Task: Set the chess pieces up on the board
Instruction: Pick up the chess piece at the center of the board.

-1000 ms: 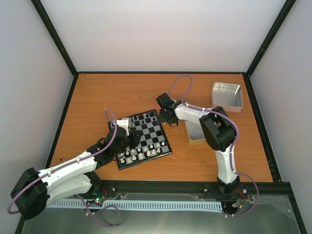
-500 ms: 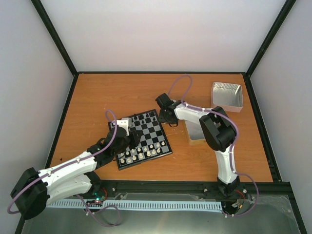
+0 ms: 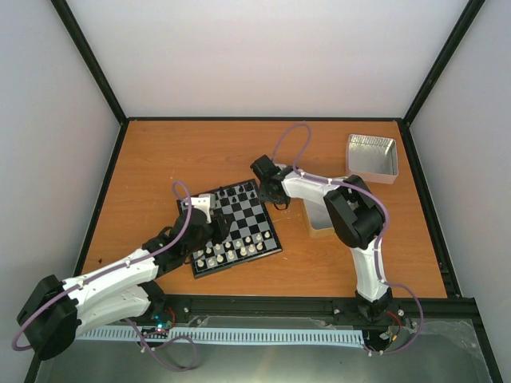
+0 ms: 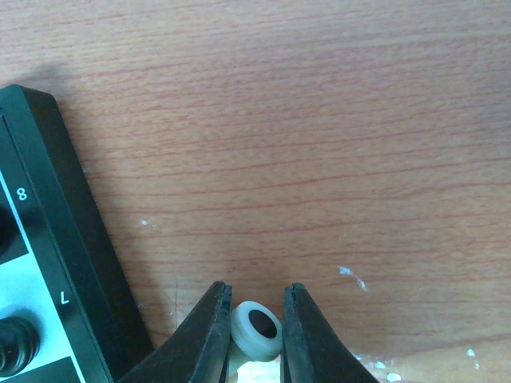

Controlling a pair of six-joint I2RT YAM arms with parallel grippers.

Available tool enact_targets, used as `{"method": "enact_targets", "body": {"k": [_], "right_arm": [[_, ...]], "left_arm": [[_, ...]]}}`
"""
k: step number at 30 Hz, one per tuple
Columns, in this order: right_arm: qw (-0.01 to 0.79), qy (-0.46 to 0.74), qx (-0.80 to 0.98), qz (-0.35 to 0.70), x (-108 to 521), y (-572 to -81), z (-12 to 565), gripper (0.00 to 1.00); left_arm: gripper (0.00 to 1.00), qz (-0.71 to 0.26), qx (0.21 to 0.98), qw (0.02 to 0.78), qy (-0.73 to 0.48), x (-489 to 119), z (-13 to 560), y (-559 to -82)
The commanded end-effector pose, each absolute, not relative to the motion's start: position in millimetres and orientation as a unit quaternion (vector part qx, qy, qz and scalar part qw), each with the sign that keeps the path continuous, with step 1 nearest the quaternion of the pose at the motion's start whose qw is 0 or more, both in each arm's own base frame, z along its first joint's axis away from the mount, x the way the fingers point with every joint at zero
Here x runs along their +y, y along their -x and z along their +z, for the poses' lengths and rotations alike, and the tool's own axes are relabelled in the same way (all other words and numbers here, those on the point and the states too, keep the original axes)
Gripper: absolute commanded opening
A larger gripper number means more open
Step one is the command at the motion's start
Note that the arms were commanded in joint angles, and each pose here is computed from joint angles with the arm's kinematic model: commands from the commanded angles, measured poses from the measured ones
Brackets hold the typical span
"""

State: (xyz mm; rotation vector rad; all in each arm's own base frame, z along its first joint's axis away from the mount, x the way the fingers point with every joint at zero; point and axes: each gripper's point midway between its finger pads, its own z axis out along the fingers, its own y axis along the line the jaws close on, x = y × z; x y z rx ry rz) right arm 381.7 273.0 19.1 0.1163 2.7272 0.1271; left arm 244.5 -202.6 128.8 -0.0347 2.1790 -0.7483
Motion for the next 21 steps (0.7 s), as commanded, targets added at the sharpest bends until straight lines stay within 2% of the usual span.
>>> {"method": "enact_targets", "body": {"k": [1,6,12,16,21], "right_arm": [[0.224,-0.051,0.972,0.048,270.6,-380.1,29.1,0.12],[0.253,-0.089,0.958,0.098,266.7,-380.5,65.9,0.12],[0.245,-0.122,0.946,0.174,265.0,-364.6,94.8,0.13],[0.208,-0.136,0.936,0.251,277.0,-340.0,106.1,0.14],[0.136,-0.169,0.901,0.375,297.9,-304.1,114.7,0.13]], "left_arm": [[0.38,-0.306,0.858,0.412,0.017,-201.9,134.0,-244.2],[0.52,-0.329,0.848,0.415,0.001,-209.6,140.1,-241.9],[0.63,-0.374,0.833,0.403,-0.056,-238.4,154.3,-239.3],[0.74,-0.397,0.82,0.401,-0.099,-258.2,165.4,-240.2],[0.76,-0.415,0.806,0.404,-0.121,-272.9,171.7,-244.2]]}}
